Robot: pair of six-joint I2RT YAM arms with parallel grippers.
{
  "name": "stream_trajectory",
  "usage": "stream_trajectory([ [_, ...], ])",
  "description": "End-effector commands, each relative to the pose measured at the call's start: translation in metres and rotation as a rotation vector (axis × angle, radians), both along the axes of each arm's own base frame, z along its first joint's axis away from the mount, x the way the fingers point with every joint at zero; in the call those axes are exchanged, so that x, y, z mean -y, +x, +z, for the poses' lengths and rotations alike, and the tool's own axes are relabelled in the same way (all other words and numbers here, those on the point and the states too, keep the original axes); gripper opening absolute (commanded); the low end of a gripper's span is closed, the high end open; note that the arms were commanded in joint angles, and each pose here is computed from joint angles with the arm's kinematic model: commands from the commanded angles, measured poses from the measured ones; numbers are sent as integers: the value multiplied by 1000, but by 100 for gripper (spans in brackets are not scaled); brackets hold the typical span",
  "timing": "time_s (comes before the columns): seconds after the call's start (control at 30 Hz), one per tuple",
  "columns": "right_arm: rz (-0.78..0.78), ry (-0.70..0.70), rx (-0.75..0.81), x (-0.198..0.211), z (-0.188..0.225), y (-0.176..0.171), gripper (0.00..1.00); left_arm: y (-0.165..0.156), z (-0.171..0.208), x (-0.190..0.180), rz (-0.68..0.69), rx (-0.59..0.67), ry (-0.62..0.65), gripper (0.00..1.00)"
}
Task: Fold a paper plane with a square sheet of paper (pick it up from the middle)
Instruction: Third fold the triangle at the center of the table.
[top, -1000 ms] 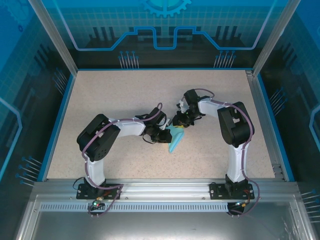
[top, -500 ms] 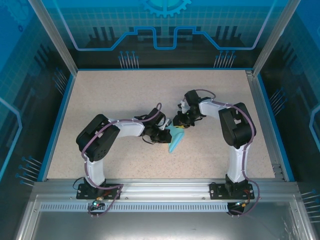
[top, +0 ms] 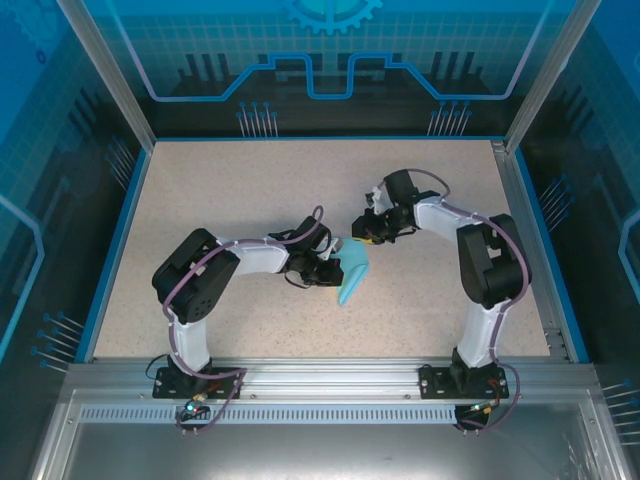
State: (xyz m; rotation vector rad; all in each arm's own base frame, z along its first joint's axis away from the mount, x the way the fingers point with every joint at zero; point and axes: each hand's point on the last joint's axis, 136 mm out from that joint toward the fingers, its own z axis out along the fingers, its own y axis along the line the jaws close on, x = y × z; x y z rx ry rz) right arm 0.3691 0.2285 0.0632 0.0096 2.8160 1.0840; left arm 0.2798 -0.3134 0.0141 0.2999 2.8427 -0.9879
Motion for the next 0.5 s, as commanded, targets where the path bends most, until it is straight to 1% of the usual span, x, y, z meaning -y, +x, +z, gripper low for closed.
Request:
stream_trajectory([
  [0.0, 17, -20, -61, -6, -18, -3, 20, -10, -18, -14, 7, -41, 71, 7],
  [0.17, 19, -85, -109, 0, -43, -7, 19, -10, -17, -14, 8, -40, 70, 8],
  [0.33, 12, -182, -127, 14, -58, -11, 18, -8, -12, -10, 7, -40, 52, 8],
  [0.47, 12, -183, -134, 15, -62, -14, 18, -5, -4, -9, 10, -25, 47, 9],
])
